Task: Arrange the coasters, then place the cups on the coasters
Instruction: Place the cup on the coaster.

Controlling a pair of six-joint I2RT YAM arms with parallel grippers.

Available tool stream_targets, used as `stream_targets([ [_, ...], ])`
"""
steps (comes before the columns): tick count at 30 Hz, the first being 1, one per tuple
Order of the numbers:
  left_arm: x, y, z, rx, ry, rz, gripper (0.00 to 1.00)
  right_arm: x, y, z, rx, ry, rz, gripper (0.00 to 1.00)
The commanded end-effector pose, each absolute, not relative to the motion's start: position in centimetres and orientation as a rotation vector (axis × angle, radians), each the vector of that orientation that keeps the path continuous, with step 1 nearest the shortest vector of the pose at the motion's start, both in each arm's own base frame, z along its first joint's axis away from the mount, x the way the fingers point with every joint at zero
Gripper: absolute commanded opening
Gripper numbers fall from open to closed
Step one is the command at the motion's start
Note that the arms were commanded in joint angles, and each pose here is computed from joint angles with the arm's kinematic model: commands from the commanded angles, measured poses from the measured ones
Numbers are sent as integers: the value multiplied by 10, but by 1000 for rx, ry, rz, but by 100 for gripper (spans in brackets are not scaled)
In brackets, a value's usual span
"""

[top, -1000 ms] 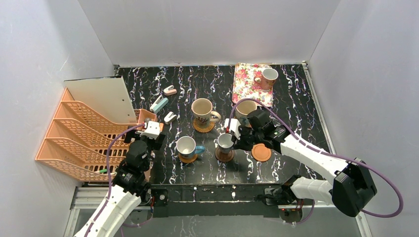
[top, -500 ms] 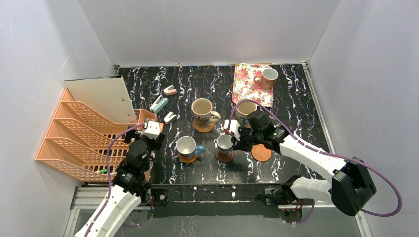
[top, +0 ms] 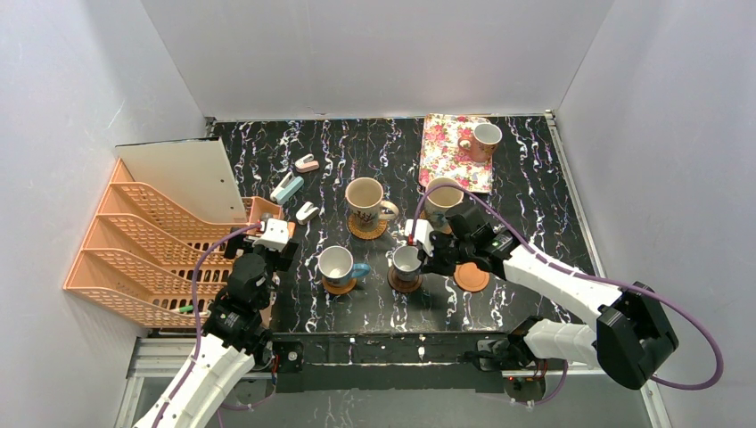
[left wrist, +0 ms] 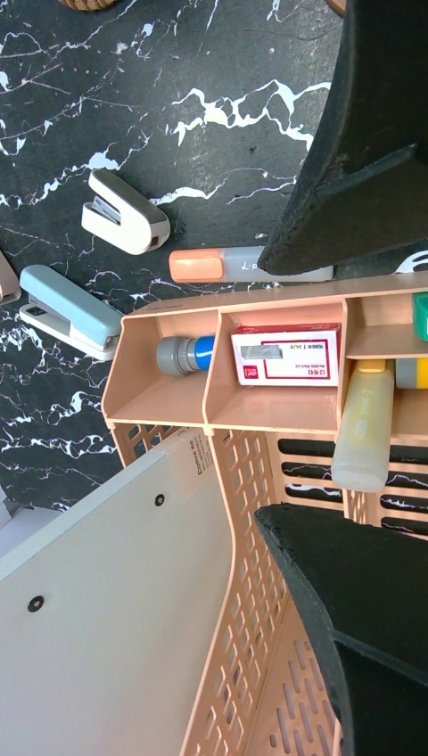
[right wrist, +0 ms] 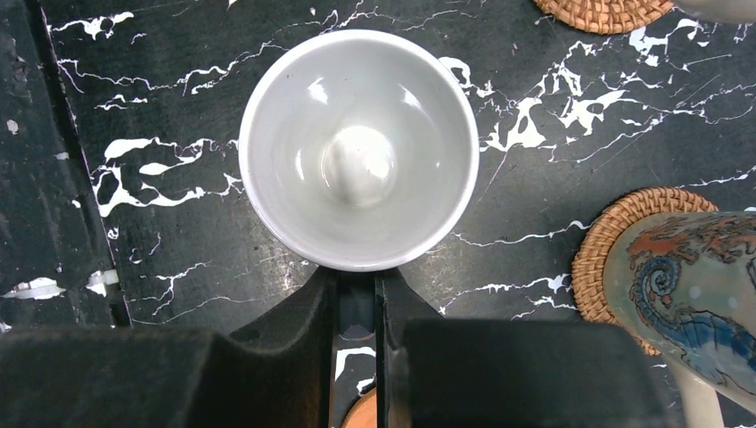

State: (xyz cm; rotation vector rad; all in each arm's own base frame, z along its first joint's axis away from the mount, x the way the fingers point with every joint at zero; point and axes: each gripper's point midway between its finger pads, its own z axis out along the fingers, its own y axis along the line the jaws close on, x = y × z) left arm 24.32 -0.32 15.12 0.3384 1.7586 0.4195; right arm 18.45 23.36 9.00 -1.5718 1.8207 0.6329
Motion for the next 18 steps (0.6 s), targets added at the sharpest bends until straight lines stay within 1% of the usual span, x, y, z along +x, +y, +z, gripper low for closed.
stream_targets([
  [1,243,0,149,329,1758,431,98,190,244,100,-1565,1738,647,1],
  [18,243,-1,149,329,1757,430,98,187,244,93,-1582,1752,663,1],
])
